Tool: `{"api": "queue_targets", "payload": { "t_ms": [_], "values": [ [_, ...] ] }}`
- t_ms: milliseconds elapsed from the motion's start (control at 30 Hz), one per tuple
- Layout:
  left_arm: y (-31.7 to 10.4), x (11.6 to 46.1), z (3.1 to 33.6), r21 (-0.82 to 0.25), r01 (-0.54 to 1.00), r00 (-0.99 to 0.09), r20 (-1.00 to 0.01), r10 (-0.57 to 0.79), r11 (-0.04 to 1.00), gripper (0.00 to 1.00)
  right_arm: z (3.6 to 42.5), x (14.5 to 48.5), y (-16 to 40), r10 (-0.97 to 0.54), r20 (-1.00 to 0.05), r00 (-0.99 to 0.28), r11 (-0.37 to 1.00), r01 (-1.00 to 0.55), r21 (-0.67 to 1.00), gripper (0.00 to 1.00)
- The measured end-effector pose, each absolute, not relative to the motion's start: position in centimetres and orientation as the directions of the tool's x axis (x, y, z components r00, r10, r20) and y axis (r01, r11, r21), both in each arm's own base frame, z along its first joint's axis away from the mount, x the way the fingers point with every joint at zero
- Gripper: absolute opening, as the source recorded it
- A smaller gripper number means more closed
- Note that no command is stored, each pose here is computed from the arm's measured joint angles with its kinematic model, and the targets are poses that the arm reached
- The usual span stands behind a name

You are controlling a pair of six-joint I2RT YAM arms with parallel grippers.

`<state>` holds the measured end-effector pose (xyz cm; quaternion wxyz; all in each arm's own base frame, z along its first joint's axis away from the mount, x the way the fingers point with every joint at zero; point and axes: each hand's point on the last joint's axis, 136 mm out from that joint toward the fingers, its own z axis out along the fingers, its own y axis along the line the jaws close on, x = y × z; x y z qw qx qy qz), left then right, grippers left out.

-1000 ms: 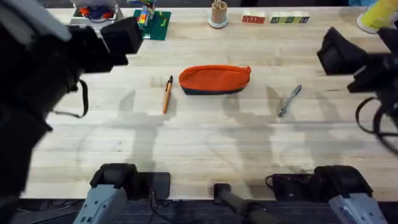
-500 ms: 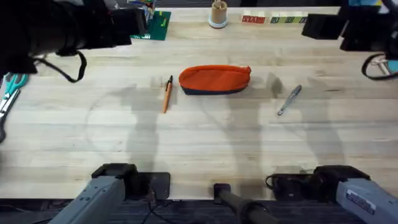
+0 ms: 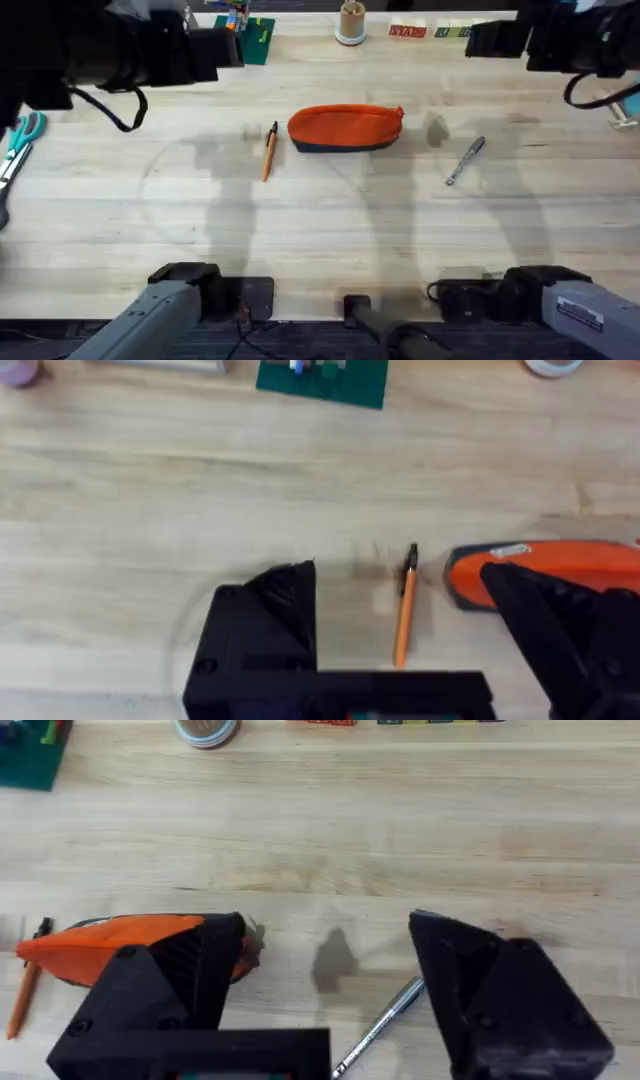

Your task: Unzip the bag, pick up the pens from the table one at a time and place them inside, then zip the bag closed.

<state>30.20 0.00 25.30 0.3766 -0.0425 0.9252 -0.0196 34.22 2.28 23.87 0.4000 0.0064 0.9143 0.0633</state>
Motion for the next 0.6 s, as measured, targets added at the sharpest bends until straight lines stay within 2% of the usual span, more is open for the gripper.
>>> {"api": "queue_targets", "payload": {
  "t_ms": [233,367,467,600],
  "values": [
    [0.0,29.6,24.7,-0.062,-0.061,-0.737,-0.670,-0.087,0.996,0.993,23.9,34.2,2.3,0.062,-0.731,-0.679,0.992,-0.042,0.123,0.997],
    [-0.1,29.7,24.8,-0.016,-0.004,-0.736,-0.677,-0.013,1.000,0.993,23.9,34.2,2.3,0.062,-0.731,-0.679,0.992,-0.042,0.123,0.997],
    [-0.9,29.8,25.0,0.032,0.113,-0.723,-0.683,0.105,0.993,0.993,23.9,34.2,2.3,0.062,-0.731,-0.679,0.991,-0.042,0.123,0.997],
    [-3.5,29.3,25.0,0.079,0.379,-0.652,-0.685,0.326,0.922,0.992,23.9,34.2,2.3,0.063,-0.731,-0.679,0.991,-0.042,0.124,0.997]
  ]
}}
